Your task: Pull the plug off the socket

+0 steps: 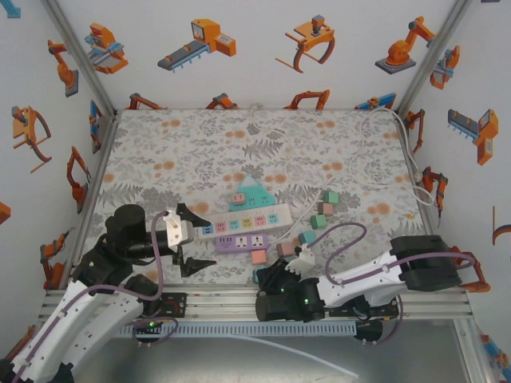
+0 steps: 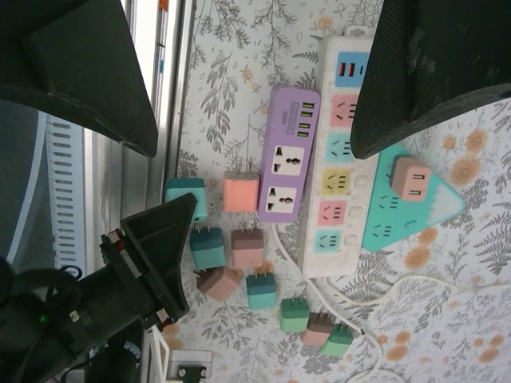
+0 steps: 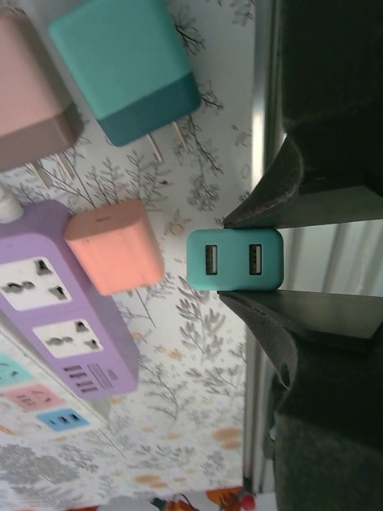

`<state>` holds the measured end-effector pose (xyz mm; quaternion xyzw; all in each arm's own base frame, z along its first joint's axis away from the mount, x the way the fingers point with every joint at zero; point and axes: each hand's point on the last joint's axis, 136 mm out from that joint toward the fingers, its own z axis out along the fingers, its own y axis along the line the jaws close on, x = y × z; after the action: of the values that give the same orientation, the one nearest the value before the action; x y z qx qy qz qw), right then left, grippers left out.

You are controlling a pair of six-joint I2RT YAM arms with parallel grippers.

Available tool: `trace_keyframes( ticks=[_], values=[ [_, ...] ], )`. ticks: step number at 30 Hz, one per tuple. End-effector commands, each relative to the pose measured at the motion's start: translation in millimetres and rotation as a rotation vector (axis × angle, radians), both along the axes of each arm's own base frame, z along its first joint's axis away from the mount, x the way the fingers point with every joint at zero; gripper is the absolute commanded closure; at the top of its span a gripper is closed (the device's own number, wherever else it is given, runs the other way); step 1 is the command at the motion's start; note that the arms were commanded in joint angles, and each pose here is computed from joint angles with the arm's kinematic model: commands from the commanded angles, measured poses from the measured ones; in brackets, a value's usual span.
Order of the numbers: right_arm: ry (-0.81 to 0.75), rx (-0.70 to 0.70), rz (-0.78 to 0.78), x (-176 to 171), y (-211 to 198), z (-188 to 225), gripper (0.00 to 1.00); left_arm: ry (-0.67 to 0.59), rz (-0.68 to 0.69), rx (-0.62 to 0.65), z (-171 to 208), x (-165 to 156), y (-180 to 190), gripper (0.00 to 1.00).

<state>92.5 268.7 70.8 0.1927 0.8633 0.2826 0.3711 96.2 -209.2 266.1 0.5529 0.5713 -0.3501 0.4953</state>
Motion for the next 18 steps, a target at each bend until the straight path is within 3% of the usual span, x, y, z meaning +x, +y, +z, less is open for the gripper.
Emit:
trace_keyframes(
  ticks=[1, 13, 18],
  values=[
    [0.043, 0.381, -0.298, 11.6, -2.8, 7.5, 0.84, 0.007, -0.033, -0.021, 2.6, -0.1, -6.4, 0.03],
    [0.035, 0.355, -0.321, 12.2, -5.3, -7.1, 0.44, 0.028, -0.001, 0.007, -3.7, 9.1, -7.9, 0.03],
    [0.032, 0.336, -0.315, 10.9, -5.1, -5.4, 0.41, 0.042, 0.019, 0.011, -5.8, 12.2, -7.2, 0.03]
  ],
)
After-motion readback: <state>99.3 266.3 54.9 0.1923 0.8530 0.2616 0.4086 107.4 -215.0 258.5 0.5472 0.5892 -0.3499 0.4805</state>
